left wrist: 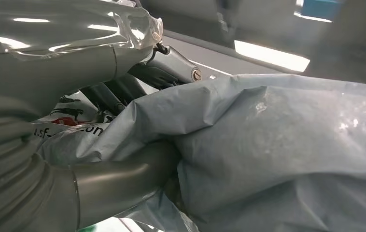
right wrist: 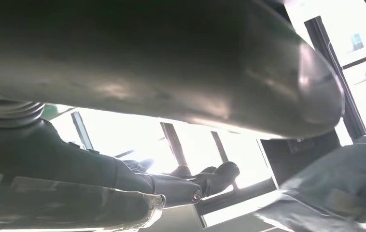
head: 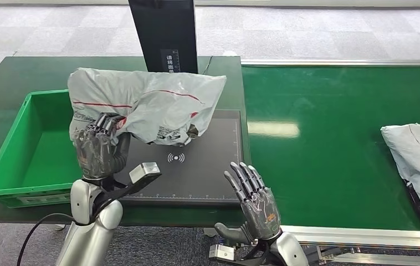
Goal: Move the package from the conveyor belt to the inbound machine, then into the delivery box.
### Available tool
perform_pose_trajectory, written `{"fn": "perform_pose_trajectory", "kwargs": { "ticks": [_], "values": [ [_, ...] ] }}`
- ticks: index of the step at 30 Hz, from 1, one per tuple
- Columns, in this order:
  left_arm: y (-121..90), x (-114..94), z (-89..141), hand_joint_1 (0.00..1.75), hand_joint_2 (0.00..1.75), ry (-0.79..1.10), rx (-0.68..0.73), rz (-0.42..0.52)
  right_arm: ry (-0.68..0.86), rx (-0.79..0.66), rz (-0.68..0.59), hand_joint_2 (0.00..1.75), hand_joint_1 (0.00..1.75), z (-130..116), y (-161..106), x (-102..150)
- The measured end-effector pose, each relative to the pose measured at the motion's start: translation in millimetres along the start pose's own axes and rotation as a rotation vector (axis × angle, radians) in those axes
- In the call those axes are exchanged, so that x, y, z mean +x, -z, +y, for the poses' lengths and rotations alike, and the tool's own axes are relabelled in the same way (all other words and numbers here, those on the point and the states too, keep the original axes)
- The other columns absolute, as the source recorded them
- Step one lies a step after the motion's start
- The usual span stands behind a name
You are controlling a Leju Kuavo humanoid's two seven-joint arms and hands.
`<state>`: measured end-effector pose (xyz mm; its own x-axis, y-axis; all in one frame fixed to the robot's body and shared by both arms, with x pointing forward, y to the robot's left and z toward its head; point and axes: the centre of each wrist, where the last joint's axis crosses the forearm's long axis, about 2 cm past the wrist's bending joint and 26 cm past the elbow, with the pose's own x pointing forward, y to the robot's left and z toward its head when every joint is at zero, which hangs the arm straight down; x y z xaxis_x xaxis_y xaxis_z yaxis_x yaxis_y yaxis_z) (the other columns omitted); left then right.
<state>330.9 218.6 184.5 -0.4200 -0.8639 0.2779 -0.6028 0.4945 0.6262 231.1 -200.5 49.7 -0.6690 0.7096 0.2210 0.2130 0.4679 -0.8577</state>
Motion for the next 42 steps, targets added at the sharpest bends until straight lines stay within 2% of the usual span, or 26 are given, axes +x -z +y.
{"fn": "perform_pose_trajectory", "kwargs": {
  "ticks": [6,9,14,19,23,30,38,42],
  "values": [
    [4,-12,9,1.75,1.75,0.036,0.029,0.021,0.0,0.001,0.0,0.0,0.0,0,-1,0],
    [9,-20,13,1.75,1.75,0.084,0.041,0.073,-0.001,0.002,0.003,0.0,0.0,0,-2,-1],
    [20,-58,19,1.75,1.75,0.153,0.043,0.28,-0.007,0.009,0.024,0.0,0.0,-2,-10,-2],
    [20,-98,9,1.75,1.75,0.205,-0.11,0.505,-0.019,0.016,0.058,0.0,0.0,-4,-16,-6],
    [17,-124,1,1.75,1.75,0.229,-0.243,0.604,-0.027,0.021,0.07,0.0,0.0,-5,-17,-8],
    [12,-147,-8,1.75,1.75,0.257,-0.374,0.686,-0.034,0.024,0.078,0.0,0.0,-5,-18,-9],
    [12,-153,-14,1.75,1.75,0.274,-0.452,0.728,-0.038,0.026,0.085,0.0,0.0,-6,-18,-9],
    [13,-155,-15,1.75,1.75,0.284,-0.435,0.739,-0.037,0.025,0.103,0.0,0.0,-6,-18,-9]
  ]
}}
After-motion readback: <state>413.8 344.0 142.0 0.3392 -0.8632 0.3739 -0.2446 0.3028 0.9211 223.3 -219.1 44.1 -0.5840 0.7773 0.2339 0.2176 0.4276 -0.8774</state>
